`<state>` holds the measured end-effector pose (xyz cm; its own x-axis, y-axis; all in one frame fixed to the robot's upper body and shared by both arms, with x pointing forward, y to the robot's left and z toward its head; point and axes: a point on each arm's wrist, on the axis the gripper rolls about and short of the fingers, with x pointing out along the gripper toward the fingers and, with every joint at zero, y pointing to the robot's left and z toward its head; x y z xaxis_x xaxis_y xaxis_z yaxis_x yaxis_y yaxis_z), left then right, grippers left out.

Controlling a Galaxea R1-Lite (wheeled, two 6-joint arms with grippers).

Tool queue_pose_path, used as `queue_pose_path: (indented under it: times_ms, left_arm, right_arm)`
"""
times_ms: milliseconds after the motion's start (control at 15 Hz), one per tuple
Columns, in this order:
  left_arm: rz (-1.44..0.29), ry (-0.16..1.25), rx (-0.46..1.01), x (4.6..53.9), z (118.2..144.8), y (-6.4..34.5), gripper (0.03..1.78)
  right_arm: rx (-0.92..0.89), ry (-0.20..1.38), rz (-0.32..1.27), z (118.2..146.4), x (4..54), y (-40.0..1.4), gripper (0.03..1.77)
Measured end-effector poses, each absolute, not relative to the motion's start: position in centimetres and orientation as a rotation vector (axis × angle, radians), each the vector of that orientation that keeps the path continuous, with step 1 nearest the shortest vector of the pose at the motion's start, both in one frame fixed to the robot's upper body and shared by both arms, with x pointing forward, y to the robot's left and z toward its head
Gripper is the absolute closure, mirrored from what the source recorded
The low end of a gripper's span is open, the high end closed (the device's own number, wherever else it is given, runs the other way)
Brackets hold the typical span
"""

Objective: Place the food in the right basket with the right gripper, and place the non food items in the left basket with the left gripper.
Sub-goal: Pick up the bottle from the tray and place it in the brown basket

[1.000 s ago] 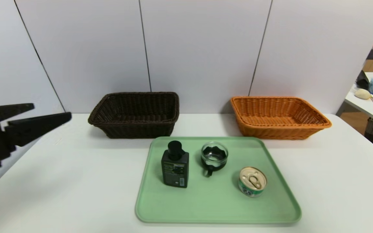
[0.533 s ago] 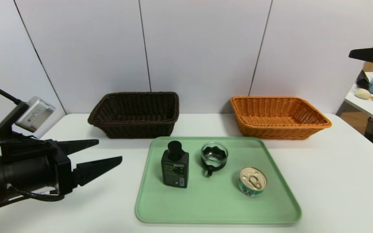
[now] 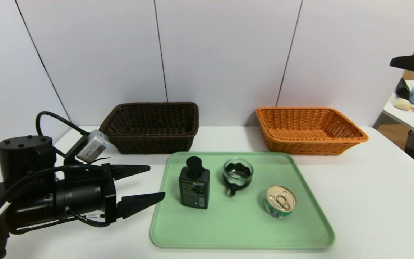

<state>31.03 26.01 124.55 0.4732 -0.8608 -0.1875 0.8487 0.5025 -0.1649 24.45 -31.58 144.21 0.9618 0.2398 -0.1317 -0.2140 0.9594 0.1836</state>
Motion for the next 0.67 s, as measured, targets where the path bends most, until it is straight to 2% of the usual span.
queue_pose_path:
  times_ms: [400,667]
  left_arm:
    - [-1.159,0.161,-0.021,34.5,120.2,24.3,0.12]
    - [-1.19,0.157,-0.02,36.5,118.7,23.0,0.12]
  right_arm:
    - [0.17,0.156,0.229,143.9,23.7,-31.7,0.1]
    - [0.168,0.149,0.227,143.8,22.7,-31.8,0.1]
